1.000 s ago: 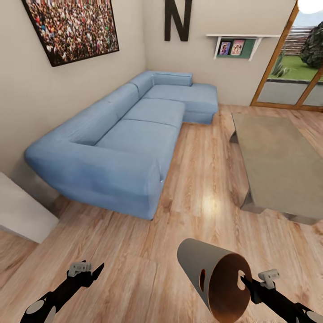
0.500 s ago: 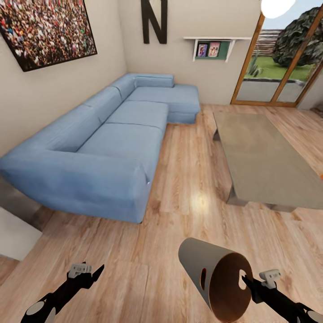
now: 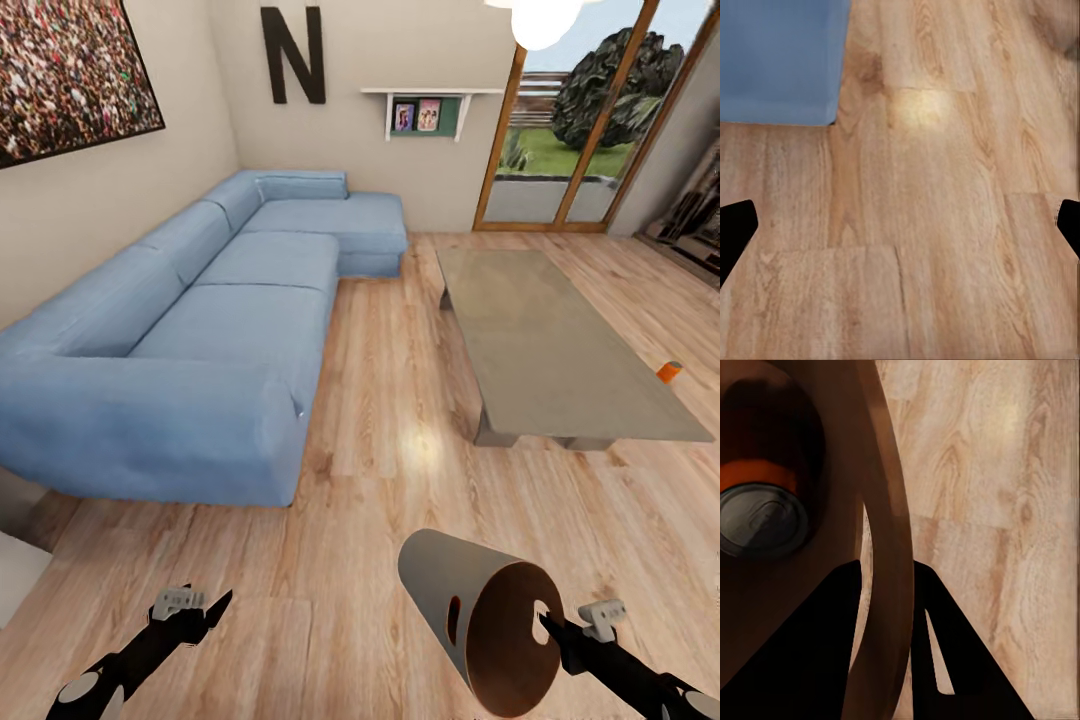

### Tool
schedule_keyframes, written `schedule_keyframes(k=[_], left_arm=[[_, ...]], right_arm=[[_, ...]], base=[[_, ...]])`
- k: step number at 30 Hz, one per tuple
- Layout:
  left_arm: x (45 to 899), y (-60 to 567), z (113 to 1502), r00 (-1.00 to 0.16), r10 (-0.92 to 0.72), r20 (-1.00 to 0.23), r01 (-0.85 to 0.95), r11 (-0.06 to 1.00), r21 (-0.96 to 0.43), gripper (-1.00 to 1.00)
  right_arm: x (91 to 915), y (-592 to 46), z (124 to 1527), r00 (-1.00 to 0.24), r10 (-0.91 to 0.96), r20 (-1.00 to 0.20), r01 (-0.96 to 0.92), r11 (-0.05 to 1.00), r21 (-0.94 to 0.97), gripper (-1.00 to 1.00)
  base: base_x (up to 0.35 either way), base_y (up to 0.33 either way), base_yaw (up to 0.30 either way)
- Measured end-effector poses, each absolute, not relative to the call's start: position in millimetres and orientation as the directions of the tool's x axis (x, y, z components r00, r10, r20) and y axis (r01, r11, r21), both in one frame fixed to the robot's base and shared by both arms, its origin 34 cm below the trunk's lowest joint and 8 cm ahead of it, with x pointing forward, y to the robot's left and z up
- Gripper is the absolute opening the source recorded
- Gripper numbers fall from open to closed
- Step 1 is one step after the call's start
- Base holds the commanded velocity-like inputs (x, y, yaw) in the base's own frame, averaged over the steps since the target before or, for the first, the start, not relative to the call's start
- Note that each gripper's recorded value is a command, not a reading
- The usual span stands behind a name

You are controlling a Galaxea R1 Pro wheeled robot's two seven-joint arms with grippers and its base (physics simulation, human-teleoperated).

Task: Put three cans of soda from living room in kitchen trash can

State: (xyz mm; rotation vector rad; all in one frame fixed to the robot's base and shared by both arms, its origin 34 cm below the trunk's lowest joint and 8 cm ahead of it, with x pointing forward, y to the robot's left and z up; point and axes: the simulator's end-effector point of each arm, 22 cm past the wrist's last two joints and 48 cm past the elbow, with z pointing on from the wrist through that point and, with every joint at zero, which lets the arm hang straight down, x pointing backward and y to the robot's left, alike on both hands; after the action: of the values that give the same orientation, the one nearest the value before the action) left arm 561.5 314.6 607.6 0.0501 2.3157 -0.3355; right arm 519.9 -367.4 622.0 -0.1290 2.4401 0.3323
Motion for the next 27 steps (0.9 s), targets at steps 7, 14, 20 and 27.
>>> schedule_keyframes(k=[7, 14, 20, 27], left_arm=[[562.9, 314.6, 609.8, -0.691, -0.067, -0.720, 0.140, 0.964, -0.224, 1.00], [564.2, 314.7, 611.9, -0.688, -0.067, -0.723, 0.141, 0.964, -0.224, 1.00], [565.4, 314.4, 613.7, -0.685, -0.067, -0.726, 0.142, 0.964, -0.223, 1.00], [566.8, 314.6, 615.9, -0.681, -0.067, -0.729, 0.143, 0.964, -0.222, 1.00]], right_arm=[[521.1, -367.4, 623.8, -0.773, -0.008, -0.635, -0.178, 0.963, 0.204, -1.00], [522.5, -367.5, 625.8, -0.769, -0.008, -0.639, -0.178, 0.963, 0.203, -1.00], [523.5, -367.1, 627.4, -0.766, -0.007, -0.642, -0.179, 0.963, 0.203, -1.00], [524.7, -366.3, 629.1, -0.763, -0.006, -0.646, -0.180, 0.963, 0.203, -1.00]], base=[[0.084, -0.004, -0.234], [0.223, -0.108, -0.234], [0.246, -0.186, -0.234], [0.222, -0.220, -0.234]])
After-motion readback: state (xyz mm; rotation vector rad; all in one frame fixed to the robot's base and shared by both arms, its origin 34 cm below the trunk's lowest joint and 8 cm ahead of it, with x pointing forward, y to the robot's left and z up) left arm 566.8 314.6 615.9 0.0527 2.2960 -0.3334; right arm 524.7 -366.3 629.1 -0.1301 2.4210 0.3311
